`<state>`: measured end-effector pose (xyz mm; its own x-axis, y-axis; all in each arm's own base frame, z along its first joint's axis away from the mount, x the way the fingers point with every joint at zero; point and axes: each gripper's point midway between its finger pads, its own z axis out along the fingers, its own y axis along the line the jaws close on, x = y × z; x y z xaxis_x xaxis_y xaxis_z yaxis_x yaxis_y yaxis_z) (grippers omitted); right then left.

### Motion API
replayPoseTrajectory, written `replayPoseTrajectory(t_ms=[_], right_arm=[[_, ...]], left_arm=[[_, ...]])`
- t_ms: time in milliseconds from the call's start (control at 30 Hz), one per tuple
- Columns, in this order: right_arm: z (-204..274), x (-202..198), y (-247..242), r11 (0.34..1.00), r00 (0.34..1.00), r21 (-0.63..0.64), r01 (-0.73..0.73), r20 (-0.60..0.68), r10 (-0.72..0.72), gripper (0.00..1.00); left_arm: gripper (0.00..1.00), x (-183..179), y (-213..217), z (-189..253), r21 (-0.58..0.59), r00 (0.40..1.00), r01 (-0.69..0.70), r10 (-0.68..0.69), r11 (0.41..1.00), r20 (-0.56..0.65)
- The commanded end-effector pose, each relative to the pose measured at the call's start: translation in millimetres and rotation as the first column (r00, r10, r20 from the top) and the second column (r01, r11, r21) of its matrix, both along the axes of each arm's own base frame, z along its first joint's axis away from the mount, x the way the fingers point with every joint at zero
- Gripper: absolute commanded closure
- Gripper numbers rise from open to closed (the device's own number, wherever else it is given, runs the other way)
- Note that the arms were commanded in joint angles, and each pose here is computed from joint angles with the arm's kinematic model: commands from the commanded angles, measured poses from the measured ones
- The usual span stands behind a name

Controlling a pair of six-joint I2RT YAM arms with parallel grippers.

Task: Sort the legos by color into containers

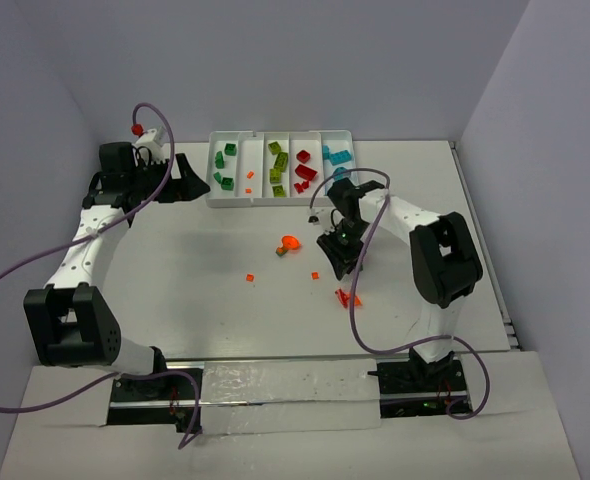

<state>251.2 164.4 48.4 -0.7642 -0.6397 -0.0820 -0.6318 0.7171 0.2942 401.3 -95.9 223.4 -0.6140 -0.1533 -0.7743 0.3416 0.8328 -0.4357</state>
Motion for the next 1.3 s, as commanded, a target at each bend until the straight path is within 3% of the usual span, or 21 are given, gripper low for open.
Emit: replayPoseTrajectory(t_ms=[0,267,1267], right_arm=[[24.8,6.7,-6.7,1.0,0.996,-0.005,-0.011,0.089,0.012,0.53],[24.2,-38.0,-39.5,0.996,0.998,-0.094,0.008,0.058,-0.002,0.54],[-16.2,-44.8,-22.6,0.989,0.999,-0.145,-0.029,-0.041,0.023,0.58]], left_arm=[[0.02,7.7,0.3,25.8,0.019,0.997,0.001,-0.002,1.0,0.076],[0.03,5.6,2.1,27.6,0.022,0.996,-0.008,0.006,1.0,0.089],[0.02,8.5,0.7,22.5,0.017,0.997,-0.005,0.004,1.0,0.075]])
